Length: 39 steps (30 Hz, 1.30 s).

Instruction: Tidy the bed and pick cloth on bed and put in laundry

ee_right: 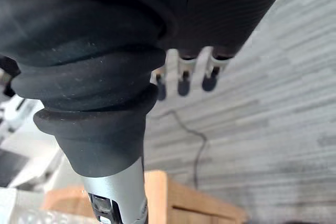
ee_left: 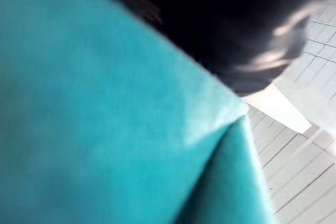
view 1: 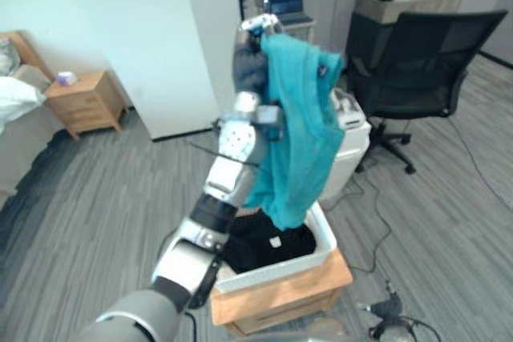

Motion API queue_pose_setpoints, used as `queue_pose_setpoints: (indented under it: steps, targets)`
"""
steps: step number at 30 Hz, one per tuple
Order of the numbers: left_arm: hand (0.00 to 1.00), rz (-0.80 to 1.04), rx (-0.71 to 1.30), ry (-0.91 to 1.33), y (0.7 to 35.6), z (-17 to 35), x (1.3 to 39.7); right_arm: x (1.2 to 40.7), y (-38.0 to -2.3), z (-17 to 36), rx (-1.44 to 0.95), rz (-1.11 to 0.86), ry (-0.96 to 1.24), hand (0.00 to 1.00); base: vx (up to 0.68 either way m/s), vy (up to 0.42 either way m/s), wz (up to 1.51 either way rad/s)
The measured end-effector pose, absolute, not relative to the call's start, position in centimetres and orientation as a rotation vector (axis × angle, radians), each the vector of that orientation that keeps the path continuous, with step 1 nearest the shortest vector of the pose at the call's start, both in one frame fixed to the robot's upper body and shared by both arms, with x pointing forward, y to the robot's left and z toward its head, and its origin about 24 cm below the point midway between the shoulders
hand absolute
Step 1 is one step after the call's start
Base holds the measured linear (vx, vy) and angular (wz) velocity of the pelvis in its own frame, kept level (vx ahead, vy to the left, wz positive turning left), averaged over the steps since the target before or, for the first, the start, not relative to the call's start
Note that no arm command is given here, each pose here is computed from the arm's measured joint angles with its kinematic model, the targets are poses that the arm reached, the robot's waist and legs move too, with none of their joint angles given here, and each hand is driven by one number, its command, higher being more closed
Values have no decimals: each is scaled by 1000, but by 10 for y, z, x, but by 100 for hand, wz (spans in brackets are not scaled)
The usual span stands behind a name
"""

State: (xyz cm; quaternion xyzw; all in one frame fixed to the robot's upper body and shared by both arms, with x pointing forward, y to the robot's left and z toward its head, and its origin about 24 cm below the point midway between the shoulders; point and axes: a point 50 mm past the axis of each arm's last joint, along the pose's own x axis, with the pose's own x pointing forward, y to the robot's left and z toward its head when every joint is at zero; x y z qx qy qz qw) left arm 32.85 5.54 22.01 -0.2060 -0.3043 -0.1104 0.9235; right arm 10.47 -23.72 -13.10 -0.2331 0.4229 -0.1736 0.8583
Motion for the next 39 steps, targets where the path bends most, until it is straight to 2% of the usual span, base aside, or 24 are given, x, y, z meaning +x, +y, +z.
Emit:
queue_pose_setpoints:
  steps: [7, 13, 18, 19, 31, 39]
  targets:
    - [100, -152, -246, -312, 58, 139, 341, 97, -242, -134, -473, -397, 921, 0, -6, 9, 5]
    - [100, -161, -117, -132, 48, 93, 339, 92, -242, -135, -436, -435, 935, 0, -11, 2, -16]
    - [100, -78, 62, 57, 64, 45, 341, 90, -233, -137, -403, -443, 939, 0, 23, -20, -23]
    - [0, -62, 88, 107, 68, 35, 339, 90, -232, -138, -402, -444, 940, 0, 17, -33, -13]
    - [0, 71, 111, 292, 96, 6, 337, 108, -212, -135, -391, -402, 874, 0, 11, -18, -9]
    - [0, 101, 101, 255, 101, 21, 349, 109, -213, -134, -389, -405, 872, 0, -17, -11, 8]
